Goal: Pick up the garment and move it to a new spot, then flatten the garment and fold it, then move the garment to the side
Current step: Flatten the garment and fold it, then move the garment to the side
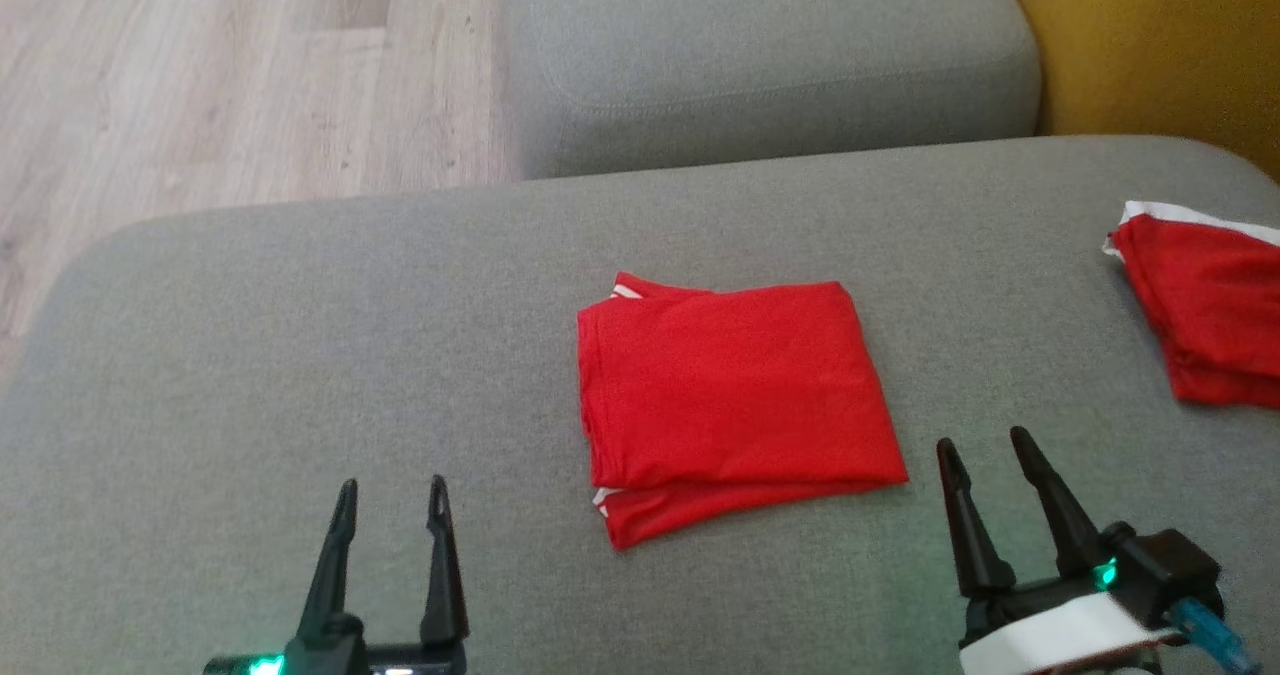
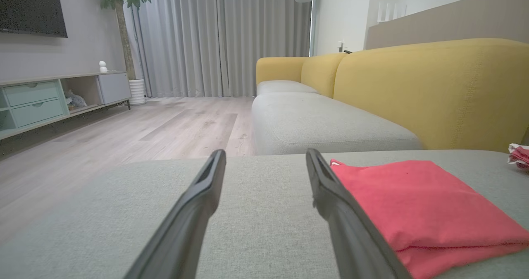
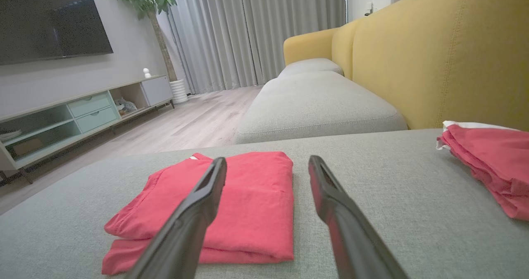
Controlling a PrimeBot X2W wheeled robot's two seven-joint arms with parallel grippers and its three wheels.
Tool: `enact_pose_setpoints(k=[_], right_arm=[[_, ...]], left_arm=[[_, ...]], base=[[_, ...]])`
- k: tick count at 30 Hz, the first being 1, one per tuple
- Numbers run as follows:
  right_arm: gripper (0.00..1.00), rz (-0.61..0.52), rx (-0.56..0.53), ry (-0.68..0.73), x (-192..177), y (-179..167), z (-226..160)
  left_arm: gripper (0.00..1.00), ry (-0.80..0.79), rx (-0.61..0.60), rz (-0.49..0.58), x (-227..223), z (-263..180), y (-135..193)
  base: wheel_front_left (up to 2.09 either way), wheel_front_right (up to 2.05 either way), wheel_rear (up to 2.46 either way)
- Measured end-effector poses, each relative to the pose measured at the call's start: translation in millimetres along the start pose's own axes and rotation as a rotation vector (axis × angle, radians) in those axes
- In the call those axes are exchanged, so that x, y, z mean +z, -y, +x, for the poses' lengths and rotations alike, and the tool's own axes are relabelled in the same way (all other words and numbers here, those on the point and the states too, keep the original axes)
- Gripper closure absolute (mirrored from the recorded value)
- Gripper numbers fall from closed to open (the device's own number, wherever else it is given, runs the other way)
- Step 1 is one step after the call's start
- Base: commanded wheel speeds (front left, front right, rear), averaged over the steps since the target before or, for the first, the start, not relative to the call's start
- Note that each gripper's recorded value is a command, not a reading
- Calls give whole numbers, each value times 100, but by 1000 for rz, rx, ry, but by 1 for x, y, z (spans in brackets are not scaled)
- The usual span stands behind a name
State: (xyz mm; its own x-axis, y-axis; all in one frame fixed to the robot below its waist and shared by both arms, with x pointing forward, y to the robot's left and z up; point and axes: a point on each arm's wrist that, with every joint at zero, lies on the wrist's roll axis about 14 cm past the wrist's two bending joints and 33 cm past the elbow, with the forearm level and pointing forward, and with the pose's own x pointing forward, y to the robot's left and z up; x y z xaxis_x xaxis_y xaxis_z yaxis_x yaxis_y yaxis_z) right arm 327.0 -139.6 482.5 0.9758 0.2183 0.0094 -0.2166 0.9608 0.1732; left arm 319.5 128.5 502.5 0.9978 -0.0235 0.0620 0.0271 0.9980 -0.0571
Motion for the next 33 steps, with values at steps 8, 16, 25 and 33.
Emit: enact_pose_setpoints(k=[8, 16, 25, 33], right_arm=[[0, -42, 20, 11, 3, -8, -4], [0, -38, 9, -6, -3, -8, -7], [0, -46, -8, -7, -4, -4, -10], [0, -50, -8, -17, -7, -4, -10]], left_arm=[[0, -41, 31, 13, -13, -12, -10], [0, -51, 28, 14, -16, -12, -10], [0, -68, 13, 6, -21, -12, -8], [0, -71, 15, 6, -22, -12, -10]], base=[[0, 0, 0], [0, 0, 0], [0, 0, 0], [0, 0, 0]])
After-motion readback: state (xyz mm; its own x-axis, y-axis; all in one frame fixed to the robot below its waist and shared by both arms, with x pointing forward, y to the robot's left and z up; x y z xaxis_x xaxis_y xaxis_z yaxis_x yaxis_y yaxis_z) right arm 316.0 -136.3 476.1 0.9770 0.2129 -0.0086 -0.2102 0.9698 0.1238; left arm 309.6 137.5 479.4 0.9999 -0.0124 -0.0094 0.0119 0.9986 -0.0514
